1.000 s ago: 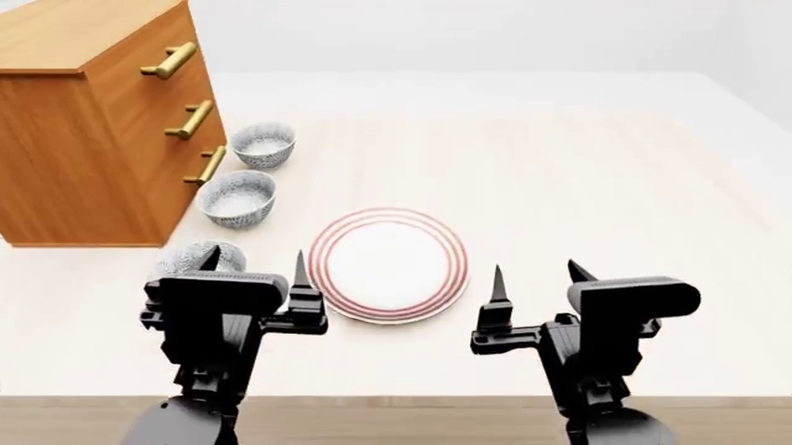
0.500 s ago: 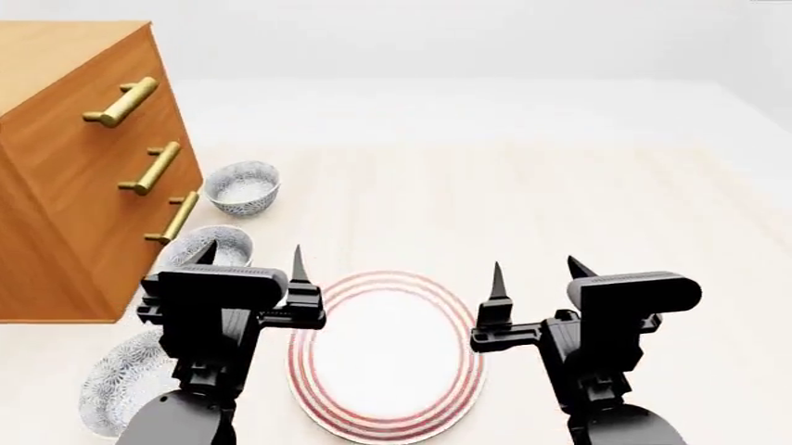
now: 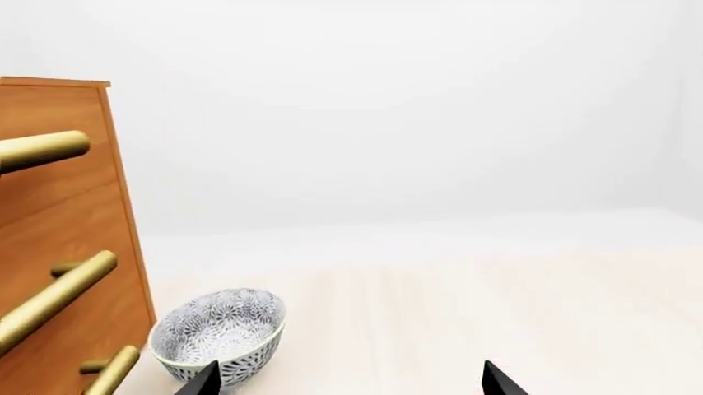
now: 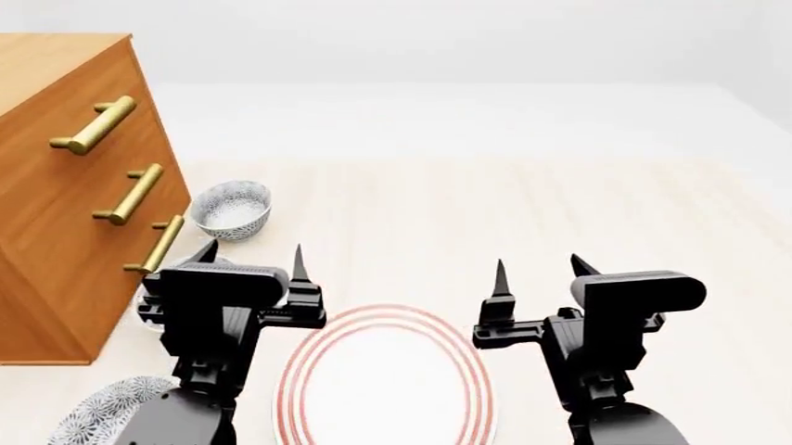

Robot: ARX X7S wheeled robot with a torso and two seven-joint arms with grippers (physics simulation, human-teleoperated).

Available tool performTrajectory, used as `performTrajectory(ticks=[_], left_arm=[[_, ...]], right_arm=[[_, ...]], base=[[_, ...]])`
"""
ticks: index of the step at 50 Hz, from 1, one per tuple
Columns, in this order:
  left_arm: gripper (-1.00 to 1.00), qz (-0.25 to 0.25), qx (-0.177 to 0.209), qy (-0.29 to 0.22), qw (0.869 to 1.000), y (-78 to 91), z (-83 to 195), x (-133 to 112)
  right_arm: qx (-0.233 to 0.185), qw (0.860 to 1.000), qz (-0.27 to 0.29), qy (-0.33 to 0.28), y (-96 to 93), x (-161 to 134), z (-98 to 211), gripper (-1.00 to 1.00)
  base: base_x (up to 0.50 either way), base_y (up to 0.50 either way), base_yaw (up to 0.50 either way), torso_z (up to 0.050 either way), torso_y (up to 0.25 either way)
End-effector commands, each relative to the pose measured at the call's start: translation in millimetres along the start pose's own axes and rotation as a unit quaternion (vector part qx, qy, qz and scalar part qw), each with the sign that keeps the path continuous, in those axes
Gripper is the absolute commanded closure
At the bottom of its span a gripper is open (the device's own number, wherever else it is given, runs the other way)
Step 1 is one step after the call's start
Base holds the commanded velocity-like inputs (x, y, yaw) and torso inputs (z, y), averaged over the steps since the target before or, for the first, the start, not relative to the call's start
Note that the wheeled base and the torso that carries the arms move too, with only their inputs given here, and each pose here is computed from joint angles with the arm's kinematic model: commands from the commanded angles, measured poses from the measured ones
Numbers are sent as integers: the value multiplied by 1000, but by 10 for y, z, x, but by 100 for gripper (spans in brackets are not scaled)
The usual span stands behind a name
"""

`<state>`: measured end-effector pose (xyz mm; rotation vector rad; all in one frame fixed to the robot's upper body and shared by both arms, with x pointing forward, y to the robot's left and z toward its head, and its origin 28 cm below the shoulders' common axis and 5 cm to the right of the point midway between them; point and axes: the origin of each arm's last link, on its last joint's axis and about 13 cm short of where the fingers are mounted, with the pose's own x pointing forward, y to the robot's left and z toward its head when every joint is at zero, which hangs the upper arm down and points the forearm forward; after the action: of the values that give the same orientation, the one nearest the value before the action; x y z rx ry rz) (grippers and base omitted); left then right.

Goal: Put the bowl in the middle on the plate.

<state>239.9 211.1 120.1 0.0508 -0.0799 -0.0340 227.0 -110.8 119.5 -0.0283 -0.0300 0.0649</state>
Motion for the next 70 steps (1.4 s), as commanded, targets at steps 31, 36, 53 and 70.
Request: performTrajectory(ticks=[31,36,53,70], left_arm=[[-100,-19,30,236,971,131,1030,381],[-100,-13,41,243,969,134,1022,420],[-100,-2,37,317,948,149,1072,633],[-100,24,7,346,938,193,1031,899]], right_arm=[[2,1000,-3,2,-2,29,-9,-100],[3,1000,-1,5,8,37,-24,-100],[4,1000,0,8,9,48,-50,-100],[5,1000,-1,14,8,53,-93,-100]], base=[[0,0,0,0,0],[0,0,0,0,0],[0,0,0,0,0],[0,0,0,0,0]])
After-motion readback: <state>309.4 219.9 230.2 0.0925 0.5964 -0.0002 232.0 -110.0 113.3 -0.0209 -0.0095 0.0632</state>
